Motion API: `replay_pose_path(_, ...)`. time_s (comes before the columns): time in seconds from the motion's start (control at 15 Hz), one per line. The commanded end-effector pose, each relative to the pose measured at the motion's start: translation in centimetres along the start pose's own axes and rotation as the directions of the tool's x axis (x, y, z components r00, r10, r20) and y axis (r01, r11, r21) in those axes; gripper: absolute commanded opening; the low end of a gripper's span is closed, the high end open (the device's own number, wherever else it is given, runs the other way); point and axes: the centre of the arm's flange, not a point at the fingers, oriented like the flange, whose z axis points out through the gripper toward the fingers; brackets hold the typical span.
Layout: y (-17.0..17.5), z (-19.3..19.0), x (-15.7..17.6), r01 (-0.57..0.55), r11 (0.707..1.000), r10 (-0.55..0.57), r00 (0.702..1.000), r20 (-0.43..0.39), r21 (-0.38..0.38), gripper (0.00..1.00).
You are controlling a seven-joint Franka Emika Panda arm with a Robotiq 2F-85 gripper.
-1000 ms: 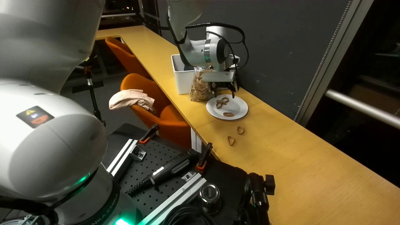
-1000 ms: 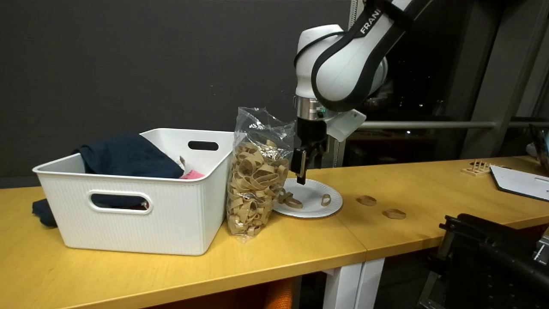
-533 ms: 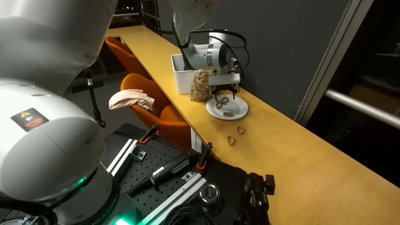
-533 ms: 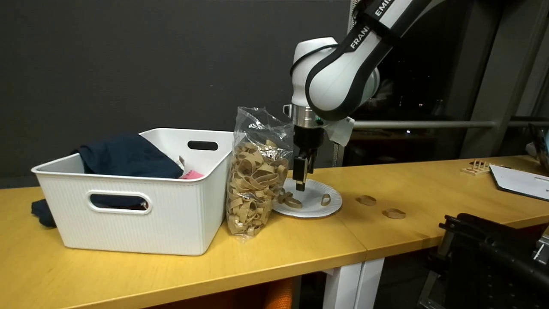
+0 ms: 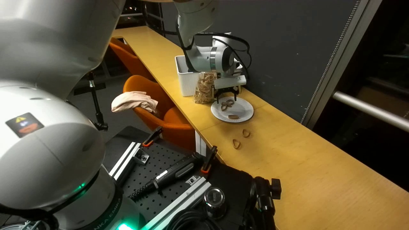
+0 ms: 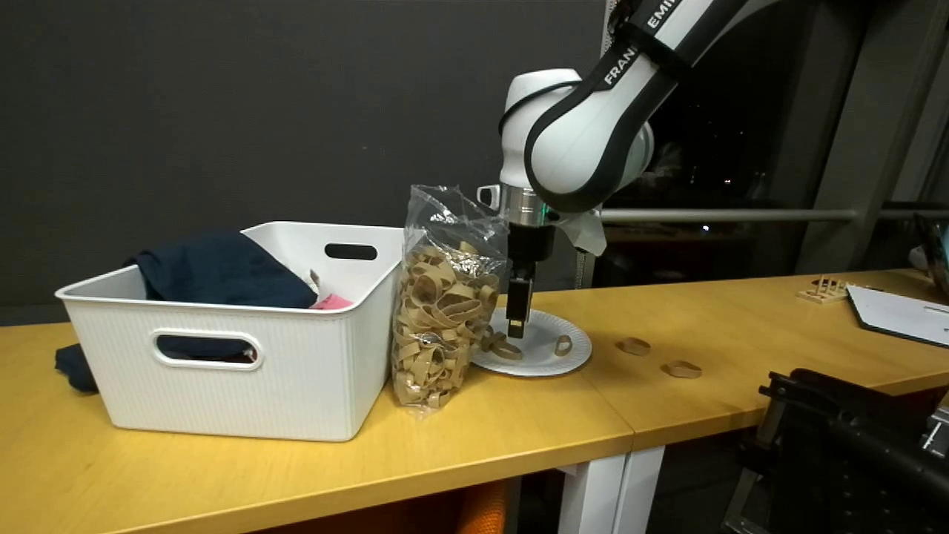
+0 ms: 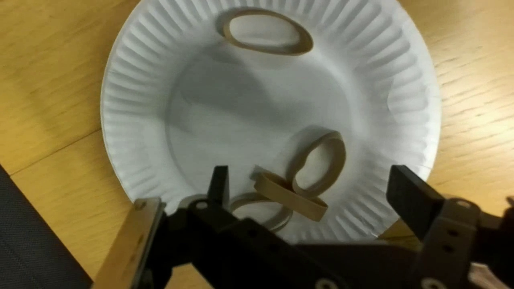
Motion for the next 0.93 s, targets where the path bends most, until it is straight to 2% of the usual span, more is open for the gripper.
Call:
replay_pose_path(0.0, 0.4, 0.3, -0.3, -0.008, 1.000, 0.008, 1.000, -0.006, -0.002, 1.00)
replay_pose_path(0.2, 1.4, 0.8, -1.5, -0.015, 1.000, 0.014, 1.000, -0.010, -0.017, 1.00)
replay_pose_path(0.47, 1.6, 1.3, -1.8, 0.099, 0.995, -0.098, 0.994, -0.043, 0.013, 1.00)
replay_pose_path(0.87, 2.3, 2.3, -0.2, 0.211, 0.978, -0.209, 0.970, -0.123, 0.004, 1.00)
